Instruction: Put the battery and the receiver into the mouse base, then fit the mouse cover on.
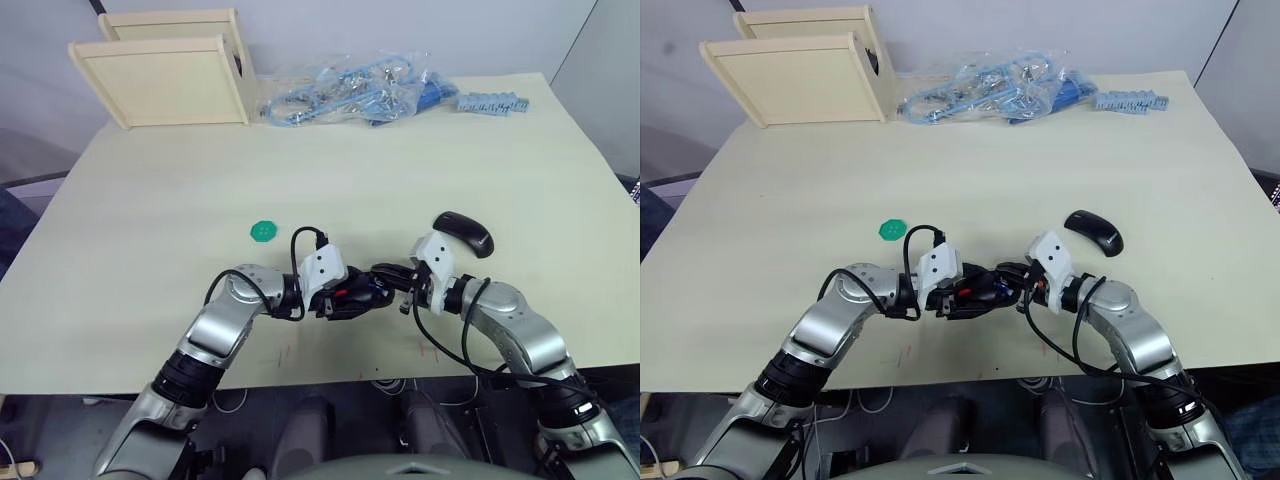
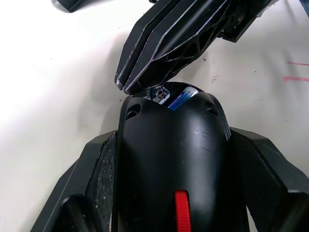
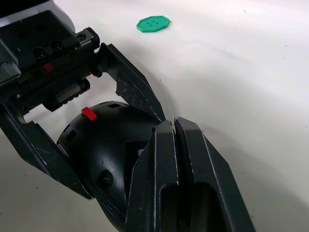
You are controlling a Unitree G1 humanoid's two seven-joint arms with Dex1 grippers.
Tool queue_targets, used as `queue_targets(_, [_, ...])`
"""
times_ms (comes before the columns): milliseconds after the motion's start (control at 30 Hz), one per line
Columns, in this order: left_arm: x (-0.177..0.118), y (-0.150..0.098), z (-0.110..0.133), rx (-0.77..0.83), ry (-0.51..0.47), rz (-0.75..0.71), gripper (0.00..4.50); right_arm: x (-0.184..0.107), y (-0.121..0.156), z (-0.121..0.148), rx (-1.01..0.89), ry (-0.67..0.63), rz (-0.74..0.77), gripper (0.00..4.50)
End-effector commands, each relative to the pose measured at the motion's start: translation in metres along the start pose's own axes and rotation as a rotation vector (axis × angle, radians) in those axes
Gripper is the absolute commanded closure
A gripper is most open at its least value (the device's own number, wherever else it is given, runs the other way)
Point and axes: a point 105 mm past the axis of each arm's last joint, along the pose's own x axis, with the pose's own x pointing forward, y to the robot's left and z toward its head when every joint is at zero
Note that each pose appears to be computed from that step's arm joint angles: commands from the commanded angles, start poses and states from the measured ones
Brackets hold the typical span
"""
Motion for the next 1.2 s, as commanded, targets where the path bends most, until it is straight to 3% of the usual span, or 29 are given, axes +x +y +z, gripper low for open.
queue_targets(33, [0.0, -0.003, 0.012, 0.031, -0.041, -0.019, 1.58, 0.004, 0.023, -0.054, 0.11, 0.213, 0.072, 4.42])
queue_targets(233, [0.0, -0.003, 0.012, 0.03, -0.042, -0.02, 1.58, 0.011, 0.022, -0.047, 0.114, 0.201, 0.066, 4.42])
queue_targets(433, [0.001, -0.003, 0.013, 0.032, -0.042, -0.019, 1.58, 0.007, 0.018, -0.063, 0.091, 0.299, 0.043, 4.42])
queue_targets(733, [0.002, -0.002, 0.012, 0.03, -0.041, -0.019, 1.58, -0.001, 0.02, -0.06, 0.07, 0.287, 0.053, 4.42])
queue_targets(800, [0.002, -0.002, 0.012, 0.029, -0.042, -0.019, 1.58, 0.001, 0.019, -0.056, 0.066, 0.256, 0.047, 4.42])
queue_targets(1067, [0.002, -0.001, 0.012, 0.023, -0.045, -0.016, 1.58, 0.0, -0.002, 0.003, 0.124, -0.074, -0.047, 4.42])
queue_targets(1200, [0.002, -0.002, 0.012, 0.018, -0.048, -0.018, 1.58, -0.007, -0.003, 0.017, 0.128, -0.142, -0.04, 4.42])
